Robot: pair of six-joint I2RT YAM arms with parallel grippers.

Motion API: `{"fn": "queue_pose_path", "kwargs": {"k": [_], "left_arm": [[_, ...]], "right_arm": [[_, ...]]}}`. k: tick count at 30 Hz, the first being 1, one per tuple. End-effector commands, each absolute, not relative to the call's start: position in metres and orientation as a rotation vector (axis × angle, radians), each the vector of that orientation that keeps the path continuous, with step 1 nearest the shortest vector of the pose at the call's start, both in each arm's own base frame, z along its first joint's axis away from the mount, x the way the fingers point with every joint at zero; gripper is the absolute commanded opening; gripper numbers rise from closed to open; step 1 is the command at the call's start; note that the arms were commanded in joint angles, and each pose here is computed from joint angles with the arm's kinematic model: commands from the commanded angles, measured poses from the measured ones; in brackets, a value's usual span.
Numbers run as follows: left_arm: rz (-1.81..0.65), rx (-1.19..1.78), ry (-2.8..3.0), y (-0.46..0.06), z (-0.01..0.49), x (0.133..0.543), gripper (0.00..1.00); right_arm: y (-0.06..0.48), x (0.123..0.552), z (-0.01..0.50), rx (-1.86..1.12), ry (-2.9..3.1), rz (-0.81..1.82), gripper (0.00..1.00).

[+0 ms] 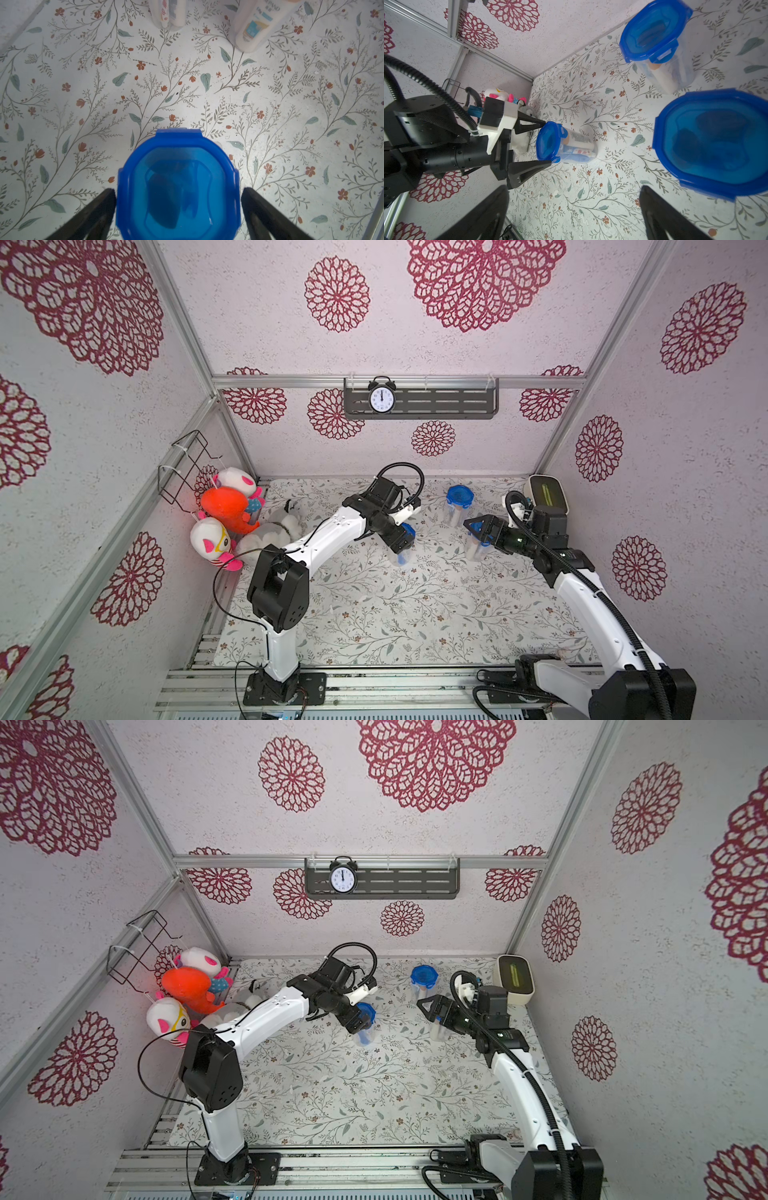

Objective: Pack away toiletry kits
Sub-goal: Close the fastener on the container, then reset both arms

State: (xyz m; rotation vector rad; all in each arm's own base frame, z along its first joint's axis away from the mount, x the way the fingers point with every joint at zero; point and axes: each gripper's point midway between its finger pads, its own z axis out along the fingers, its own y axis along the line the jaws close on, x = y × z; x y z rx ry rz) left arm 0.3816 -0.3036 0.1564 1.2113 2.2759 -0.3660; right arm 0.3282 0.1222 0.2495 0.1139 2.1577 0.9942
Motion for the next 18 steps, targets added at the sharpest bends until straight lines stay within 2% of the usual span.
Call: {"fn": "queue_pose_path", "kwargs": {"k": [1, 6, 9, 13, 18], "left_arm": [[-0.443, 1.133, 2.057, -0.318, 0.226, 0.385, 0.98], [-0.469, 0.916, 1.829, -0.297, 0.298, 0.388, 0.98], [-0.403, 0.64, 1.768, -0.242, 0.316, 0.397, 0.98], [-0.13, 0.121, 1.812, -0.116, 0.279, 0.403, 0.98], [0.257, -0.279, 1.847, 0.004, 0.216, 0.369, 0.98]], "right_arm": [[0.104, 0.335, 0.29, 0.026, 1.975, 0.805, 0.99], [0.059, 0.343, 0.285, 0.105, 1.891, 0.476, 0.99], [0.032, 0.35, 0.271, 0.13, 1.848, 0.27, 0.99], [0.002, 0.354, 0.243, 0.115, 1.777, 0.045, 0.99], [-0.016, 0.351, 0.204, 0.084, 1.674, -0.055, 0.99]]}}
